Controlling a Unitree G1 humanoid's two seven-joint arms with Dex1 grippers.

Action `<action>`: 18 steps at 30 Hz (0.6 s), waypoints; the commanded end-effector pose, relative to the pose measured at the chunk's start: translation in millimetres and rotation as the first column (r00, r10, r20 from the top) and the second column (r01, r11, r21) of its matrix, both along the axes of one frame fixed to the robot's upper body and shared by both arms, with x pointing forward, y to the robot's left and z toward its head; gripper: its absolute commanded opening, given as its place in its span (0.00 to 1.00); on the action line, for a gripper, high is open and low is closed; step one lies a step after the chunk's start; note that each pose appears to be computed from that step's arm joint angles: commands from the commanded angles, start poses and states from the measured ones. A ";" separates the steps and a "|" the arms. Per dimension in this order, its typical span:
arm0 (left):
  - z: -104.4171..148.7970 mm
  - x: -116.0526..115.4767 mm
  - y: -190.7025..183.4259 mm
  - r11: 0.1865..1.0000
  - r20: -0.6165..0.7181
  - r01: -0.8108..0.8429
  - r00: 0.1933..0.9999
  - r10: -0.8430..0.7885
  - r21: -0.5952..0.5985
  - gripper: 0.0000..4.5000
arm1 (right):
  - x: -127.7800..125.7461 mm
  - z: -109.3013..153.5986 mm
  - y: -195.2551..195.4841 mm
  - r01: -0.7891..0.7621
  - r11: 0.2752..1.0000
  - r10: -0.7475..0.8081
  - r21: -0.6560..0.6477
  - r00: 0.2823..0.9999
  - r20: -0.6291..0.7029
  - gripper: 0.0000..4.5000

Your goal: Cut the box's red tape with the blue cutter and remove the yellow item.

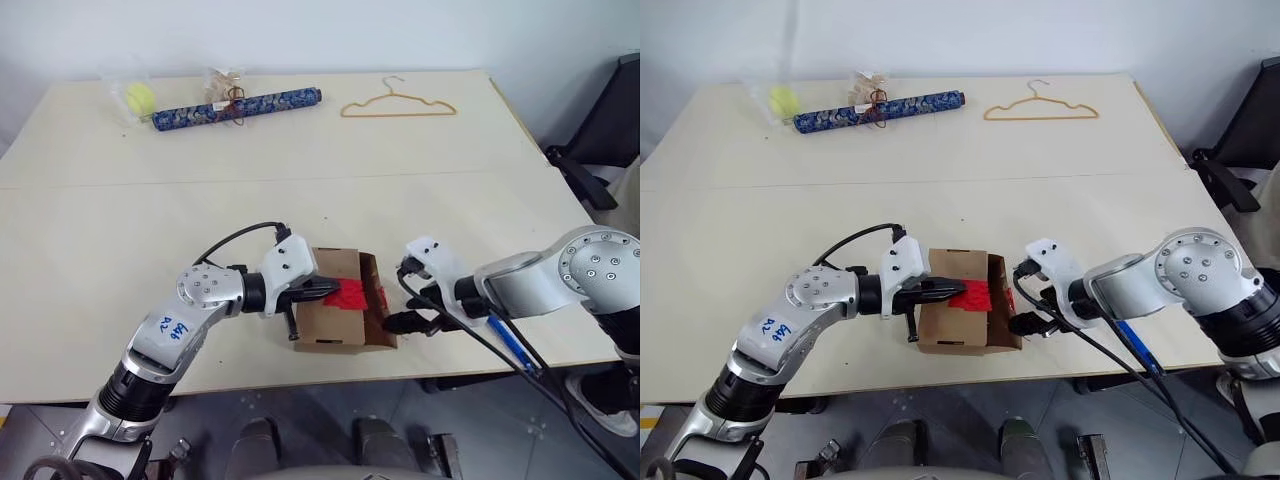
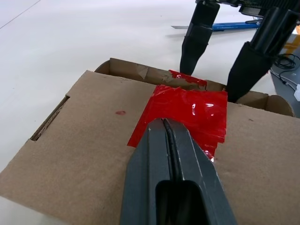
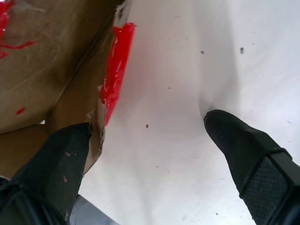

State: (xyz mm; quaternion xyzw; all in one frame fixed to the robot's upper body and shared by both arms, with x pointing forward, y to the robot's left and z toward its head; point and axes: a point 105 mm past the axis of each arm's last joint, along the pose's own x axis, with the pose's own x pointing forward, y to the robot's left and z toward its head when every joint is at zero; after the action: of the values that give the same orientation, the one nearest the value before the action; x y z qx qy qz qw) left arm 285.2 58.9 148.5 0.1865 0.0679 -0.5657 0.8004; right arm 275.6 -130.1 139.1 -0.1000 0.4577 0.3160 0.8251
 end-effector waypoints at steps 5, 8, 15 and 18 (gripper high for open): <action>-29.4 -3.4 8.7 0.997 -0.120 -0.025 0.992 0.033 0.066 0.00 | 18.7 13.2 1.8 0.066 0.995 -0.073 0.077 0.993 0.094 0.99; -28.8 -2.5 9.1 0.997 -0.117 -0.026 0.993 0.034 0.066 0.00 | 25.2 21.7 10.1 0.063 0.991 -0.077 0.118 0.989 0.122 0.99; -27.2 -0.4 7.8 0.998 -0.111 -0.021 0.993 0.028 0.067 0.00 | 41.2 21.0 20.4 0.080 0.991 -0.096 0.102 0.983 0.156 0.99; -26.7 0.3 8.5 0.997 -0.108 -0.023 0.994 0.030 0.070 0.00 | 44.1 12.3 16.3 0.097 0.993 -0.106 0.062 0.982 0.156 0.99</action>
State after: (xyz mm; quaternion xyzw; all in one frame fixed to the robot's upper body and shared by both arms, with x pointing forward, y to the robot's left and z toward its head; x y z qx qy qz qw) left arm 286.1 59.2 150.8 0.1891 0.0670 -0.5688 0.7977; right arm 316.0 -107.5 147.5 -0.0723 0.3950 0.2900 0.8687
